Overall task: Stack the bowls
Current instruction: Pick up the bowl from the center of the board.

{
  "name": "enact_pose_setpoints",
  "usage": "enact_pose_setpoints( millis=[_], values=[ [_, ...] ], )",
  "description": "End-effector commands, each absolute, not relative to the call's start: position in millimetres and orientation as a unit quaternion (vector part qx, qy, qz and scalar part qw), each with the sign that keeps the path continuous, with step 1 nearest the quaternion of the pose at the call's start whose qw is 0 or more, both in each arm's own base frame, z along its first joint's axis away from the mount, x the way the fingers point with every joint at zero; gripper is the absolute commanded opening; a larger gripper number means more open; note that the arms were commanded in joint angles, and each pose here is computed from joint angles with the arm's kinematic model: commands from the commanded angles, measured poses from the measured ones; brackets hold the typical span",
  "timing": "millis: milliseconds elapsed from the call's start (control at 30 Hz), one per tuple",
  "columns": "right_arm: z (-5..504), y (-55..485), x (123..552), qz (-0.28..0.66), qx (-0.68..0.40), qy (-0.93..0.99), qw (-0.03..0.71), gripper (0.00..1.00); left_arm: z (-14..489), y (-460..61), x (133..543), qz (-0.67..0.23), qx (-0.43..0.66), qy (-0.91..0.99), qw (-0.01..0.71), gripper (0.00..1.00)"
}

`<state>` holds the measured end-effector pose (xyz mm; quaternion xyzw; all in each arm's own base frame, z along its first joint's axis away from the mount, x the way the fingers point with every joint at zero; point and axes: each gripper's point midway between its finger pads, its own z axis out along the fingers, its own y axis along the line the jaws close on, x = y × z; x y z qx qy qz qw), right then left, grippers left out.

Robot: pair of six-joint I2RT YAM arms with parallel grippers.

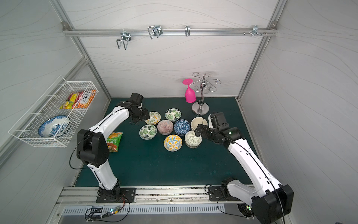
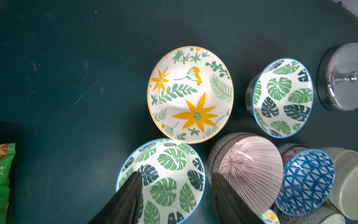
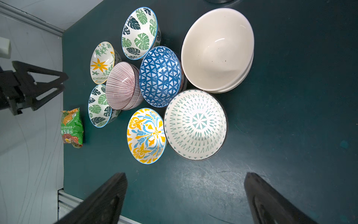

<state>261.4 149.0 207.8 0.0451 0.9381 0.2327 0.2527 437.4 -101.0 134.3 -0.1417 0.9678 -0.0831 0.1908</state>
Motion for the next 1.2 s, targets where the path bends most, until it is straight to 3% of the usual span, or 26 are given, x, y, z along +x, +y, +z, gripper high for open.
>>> enact_pose_setpoints(
  millis=[0, 333, 1167],
  values=[
    [216.5, 148.9, 265.9, 0.236, 0.046, 0.935, 0.260, 0.99, 132.7, -97.5, 461.4, -0.073, -0.126, 0.969, 0.200, 0.61],
    [219.2, 150.9, 275.1, 0.233, 0.047, 0.938, 0.253, 0.99, 99.4, -77.4, 487.3, -0.094, -0.159, 0.966, 0.182, 0.54],
    [216.8, 149.1, 281.2, 0.239, 0.048, 0.939, 0.241, 0.99, 56.1, -87.8, 488.3, -0.135, -0.168, 0.963, 0.163, 0.24]
  ],
)
